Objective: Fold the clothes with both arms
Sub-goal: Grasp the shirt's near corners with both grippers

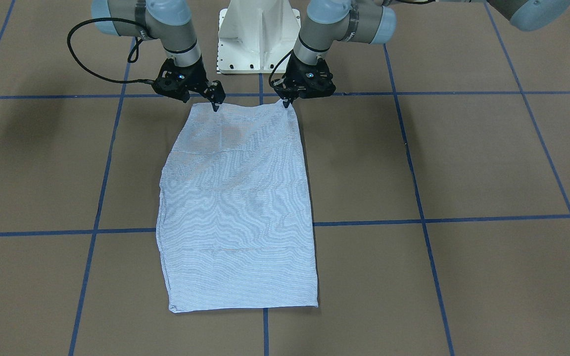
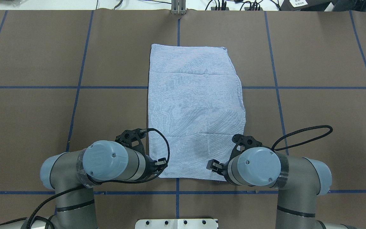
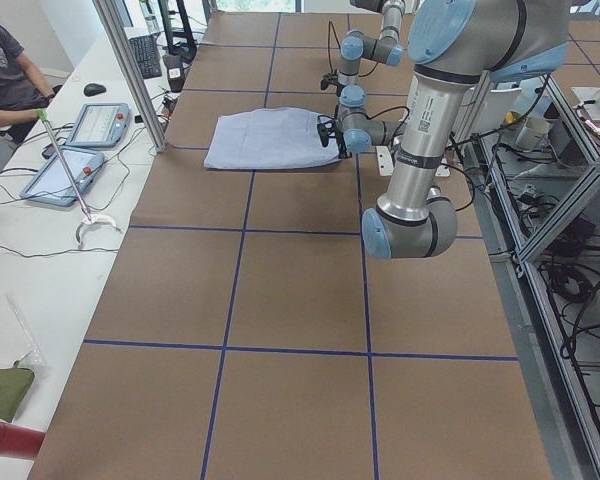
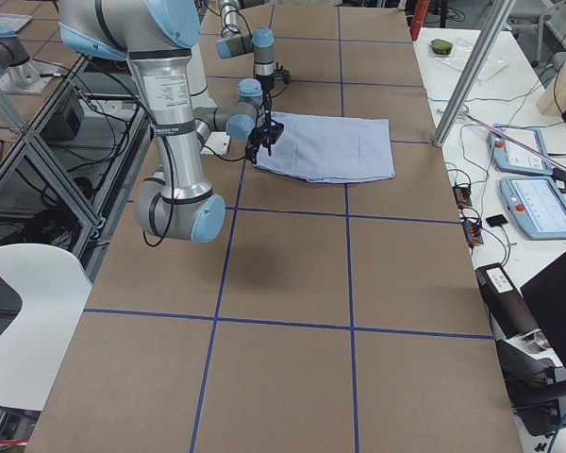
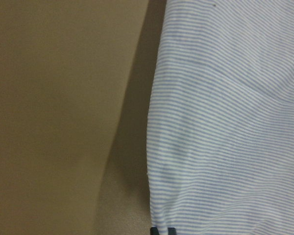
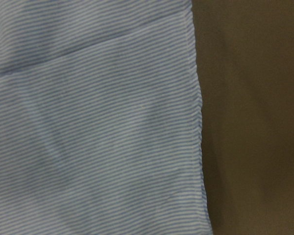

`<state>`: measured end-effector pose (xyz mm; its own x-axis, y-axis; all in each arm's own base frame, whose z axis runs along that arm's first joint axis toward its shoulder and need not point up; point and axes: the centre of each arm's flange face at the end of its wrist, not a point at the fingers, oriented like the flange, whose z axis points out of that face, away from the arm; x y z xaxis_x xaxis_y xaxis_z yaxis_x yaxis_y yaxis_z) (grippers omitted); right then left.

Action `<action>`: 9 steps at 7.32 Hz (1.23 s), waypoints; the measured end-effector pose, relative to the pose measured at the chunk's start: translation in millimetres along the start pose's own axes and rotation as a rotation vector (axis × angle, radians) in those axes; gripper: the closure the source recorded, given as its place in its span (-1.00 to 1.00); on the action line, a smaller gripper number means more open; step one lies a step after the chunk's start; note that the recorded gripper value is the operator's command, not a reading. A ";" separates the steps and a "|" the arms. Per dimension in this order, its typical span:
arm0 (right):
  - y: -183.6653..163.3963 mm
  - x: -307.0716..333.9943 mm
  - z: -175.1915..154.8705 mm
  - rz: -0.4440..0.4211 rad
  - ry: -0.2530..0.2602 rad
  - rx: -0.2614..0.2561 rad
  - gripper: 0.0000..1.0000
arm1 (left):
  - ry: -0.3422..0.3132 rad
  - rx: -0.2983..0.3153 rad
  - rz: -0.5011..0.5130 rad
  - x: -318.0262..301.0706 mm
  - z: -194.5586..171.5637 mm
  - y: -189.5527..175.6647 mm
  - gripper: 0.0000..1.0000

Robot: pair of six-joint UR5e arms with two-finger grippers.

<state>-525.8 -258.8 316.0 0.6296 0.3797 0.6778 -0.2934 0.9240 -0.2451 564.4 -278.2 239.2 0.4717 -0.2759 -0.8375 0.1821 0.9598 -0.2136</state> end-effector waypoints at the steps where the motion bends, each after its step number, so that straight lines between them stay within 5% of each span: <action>1: 1.3 1.3 5.4 -0.001 0.012 0.000 -1.00 | 0.000 0.001 0.000 0.0 0.0 0.0 1.00; 9: 3.0 -17.3 17.8 0.001 0.072 0.018 -0.99 | 0.006 0.002 0.000 1.6 -2.0 0.3 1.00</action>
<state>-550.5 -263.4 315.9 0.6792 0.3835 0.6258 -0.3063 0.9230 -0.2331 563.5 -278.2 236.8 0.4664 -0.2759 -0.8404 0.1841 0.9596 -0.2128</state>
